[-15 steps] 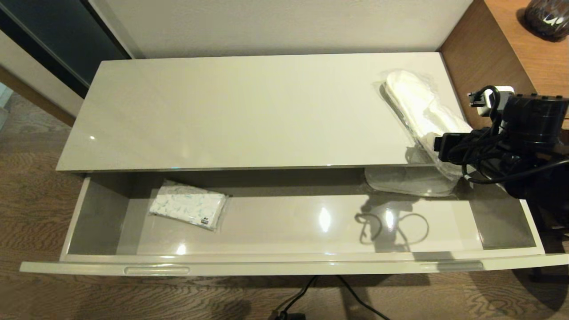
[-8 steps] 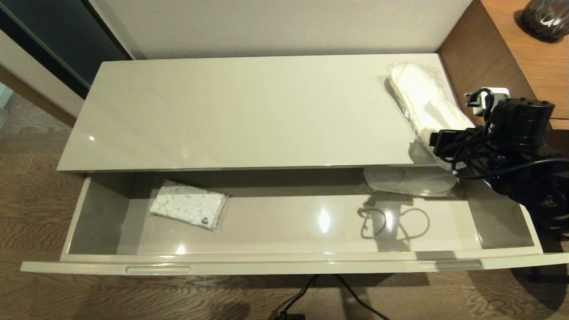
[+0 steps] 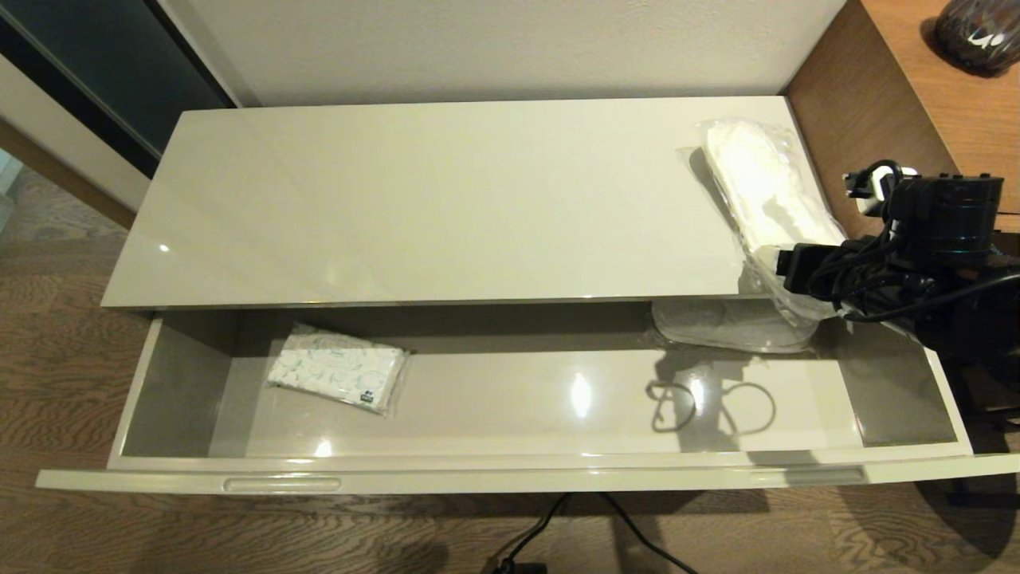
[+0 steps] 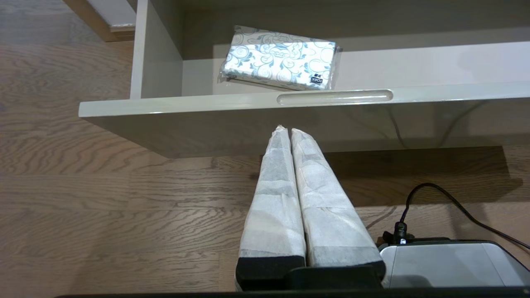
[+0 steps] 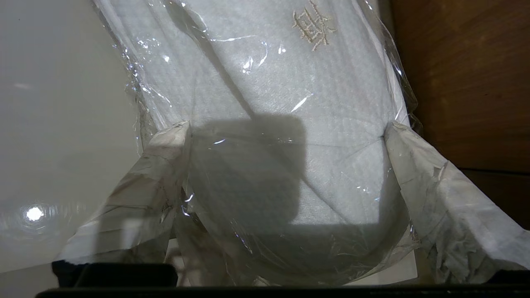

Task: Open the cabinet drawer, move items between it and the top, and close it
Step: Take out the disposable slippers from the drawer

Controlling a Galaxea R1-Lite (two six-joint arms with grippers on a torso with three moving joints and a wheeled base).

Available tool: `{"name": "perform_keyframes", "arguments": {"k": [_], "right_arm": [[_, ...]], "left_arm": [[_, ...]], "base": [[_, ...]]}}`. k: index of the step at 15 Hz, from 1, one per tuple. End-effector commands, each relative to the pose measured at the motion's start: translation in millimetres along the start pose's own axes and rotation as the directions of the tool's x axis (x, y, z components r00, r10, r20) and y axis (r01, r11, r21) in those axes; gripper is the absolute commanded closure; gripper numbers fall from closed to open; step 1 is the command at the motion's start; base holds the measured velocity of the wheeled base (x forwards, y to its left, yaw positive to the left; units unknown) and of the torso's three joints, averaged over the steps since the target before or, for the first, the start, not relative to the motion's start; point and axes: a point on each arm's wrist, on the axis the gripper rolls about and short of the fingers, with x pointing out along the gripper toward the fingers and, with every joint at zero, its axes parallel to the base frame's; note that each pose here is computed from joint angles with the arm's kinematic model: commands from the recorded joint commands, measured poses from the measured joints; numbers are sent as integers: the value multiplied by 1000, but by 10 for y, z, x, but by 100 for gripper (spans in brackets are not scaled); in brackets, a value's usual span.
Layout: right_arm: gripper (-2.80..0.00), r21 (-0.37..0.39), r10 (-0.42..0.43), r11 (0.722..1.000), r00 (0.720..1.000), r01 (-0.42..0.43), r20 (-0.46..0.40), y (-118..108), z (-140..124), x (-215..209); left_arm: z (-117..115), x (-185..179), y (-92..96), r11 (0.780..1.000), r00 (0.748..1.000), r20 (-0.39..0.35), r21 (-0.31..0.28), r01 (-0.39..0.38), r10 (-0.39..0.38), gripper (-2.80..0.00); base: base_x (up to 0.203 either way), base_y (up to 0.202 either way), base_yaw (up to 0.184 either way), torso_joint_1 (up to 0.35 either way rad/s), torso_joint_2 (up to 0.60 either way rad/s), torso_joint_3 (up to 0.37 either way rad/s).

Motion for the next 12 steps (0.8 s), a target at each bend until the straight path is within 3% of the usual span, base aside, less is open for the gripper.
{"name": "perform_keyframes", "arguments": {"k": [1, 11, 12], "right_arm": [[-280, 8, 29, 1000, 999, -29, -34, 5, -35, 1], [-280, 37, 58, 998, 990, -54, -125, -12, -145, 43], [0, 36, 58, 998, 990, -54, -127, -11, -150, 46]], "left_arm": [[0, 1, 0, 1000, 1000, -2, 0, -1, 1, 0], [0, 1, 0, 1000, 1000, -2, 0, -1, 1, 0], [0, 1, 0, 1000, 1000, -2, 0, -1, 1, 0]], "base": [[0, 0, 0, 0, 0, 0], [0, 0, 0, 0, 0, 0], [0, 0, 0, 0, 0, 0]]}}
